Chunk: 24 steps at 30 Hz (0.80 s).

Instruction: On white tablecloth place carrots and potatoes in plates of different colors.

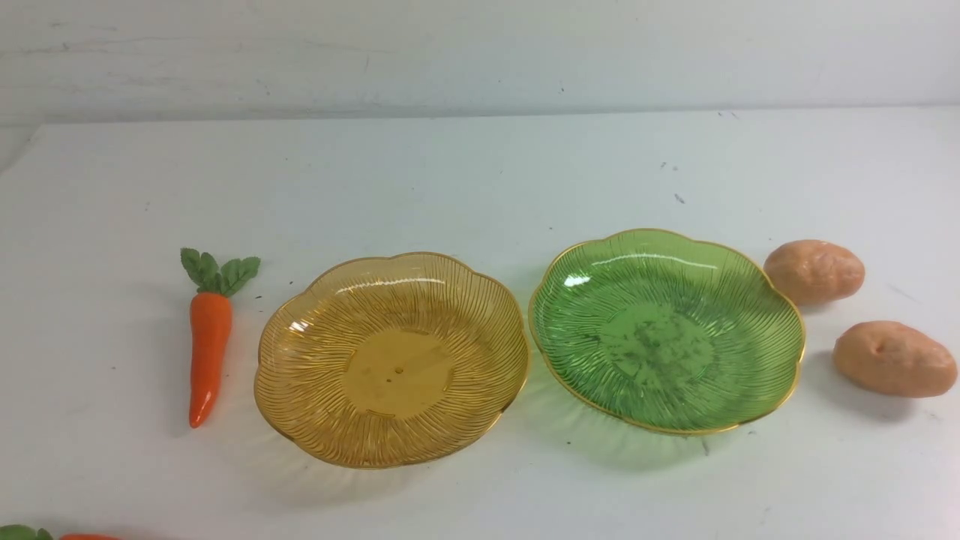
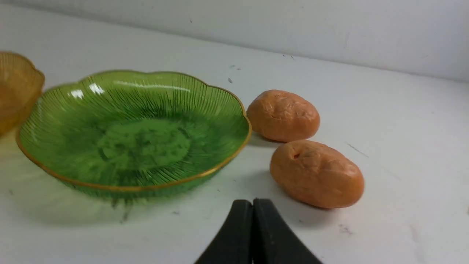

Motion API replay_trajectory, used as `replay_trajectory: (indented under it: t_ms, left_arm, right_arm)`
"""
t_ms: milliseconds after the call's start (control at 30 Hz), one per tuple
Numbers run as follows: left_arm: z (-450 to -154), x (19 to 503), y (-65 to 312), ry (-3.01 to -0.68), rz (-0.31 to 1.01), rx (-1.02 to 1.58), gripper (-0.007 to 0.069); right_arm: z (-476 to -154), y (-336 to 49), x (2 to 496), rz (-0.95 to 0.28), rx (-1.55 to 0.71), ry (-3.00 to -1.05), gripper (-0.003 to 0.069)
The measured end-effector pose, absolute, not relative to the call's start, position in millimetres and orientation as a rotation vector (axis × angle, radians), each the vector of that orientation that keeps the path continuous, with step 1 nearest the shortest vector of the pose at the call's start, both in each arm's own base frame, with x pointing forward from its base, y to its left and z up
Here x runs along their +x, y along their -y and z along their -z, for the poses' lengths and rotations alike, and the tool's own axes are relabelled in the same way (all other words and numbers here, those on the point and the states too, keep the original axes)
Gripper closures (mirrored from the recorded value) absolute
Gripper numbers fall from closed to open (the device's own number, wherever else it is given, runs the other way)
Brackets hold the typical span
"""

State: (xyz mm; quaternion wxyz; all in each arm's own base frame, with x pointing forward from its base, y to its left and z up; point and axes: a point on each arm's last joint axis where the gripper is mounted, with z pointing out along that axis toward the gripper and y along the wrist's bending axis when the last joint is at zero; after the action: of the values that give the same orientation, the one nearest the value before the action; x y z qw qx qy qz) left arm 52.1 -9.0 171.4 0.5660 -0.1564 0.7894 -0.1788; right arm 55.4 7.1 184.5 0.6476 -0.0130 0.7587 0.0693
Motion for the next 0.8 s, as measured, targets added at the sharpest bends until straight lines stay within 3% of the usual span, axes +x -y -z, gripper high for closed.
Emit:
replay_trajectory:
  t_ms: [33, 100, 200, 333, 433, 533, 600, 667, 767, 800]
  left_arm:
    - [-173, 52, 13, -1.825, 0.614, -0.533, 0.0629]
    - [-175, 52, 18, -1.778, 0.804, -0.677, 0.0629]
    - [-179, 51, 23, -1.695, 1.064, -0.893, 0.0629]
    - [-186, 53, 22, -1.577, 1.182, -0.983, 0.0629]
    - [-205, 52, 20, -1.530, 1.113, -0.854, 0.0629]
    - [-269, 40, 23, -1.489, 0.976, -0.542, 0.0629]
    - [-308, 44, 30, -1.627, 0.855, -0.351, 0.0629]
    - [-333, 55, 36, -1.882, 0.727, -0.181, 0.0629]
    - [-340, 91, 30, -2.417, 0.465, -0.008, 0.0629]
    - [-339, 97, 27, -2.496, 0.399, 0.008, 0.0629]
  right_arm:
    - [-187, -9, 55, -0.349, 0.145, -1.696, 0.0674]
    - [-191, -11, 56, -0.592, 0.371, -1.645, 0.0674]
    - [-193, -13, 55, -0.847, 0.601, -1.585, 0.0674]
    - [-196, -14, 55, -0.957, 0.703, -1.534, 0.0674]
    - [-200, -11, 56, -0.973, 0.725, -1.480, 0.0674]
    - [-226, -13, 51, -0.902, 0.579, -1.463, 0.0674]
    - [-261, -15, 42, -0.822, 0.420, -1.435, 0.0674]
    - [-302, -21, 34, -0.685, 0.209, -1.566, 0.0674]
    - [-321, -24, 36, -0.538, 0.068, -1.797, 0.0674]
    - [-324, -23, 38, -0.487, 0.036, -1.876, 0.0674]
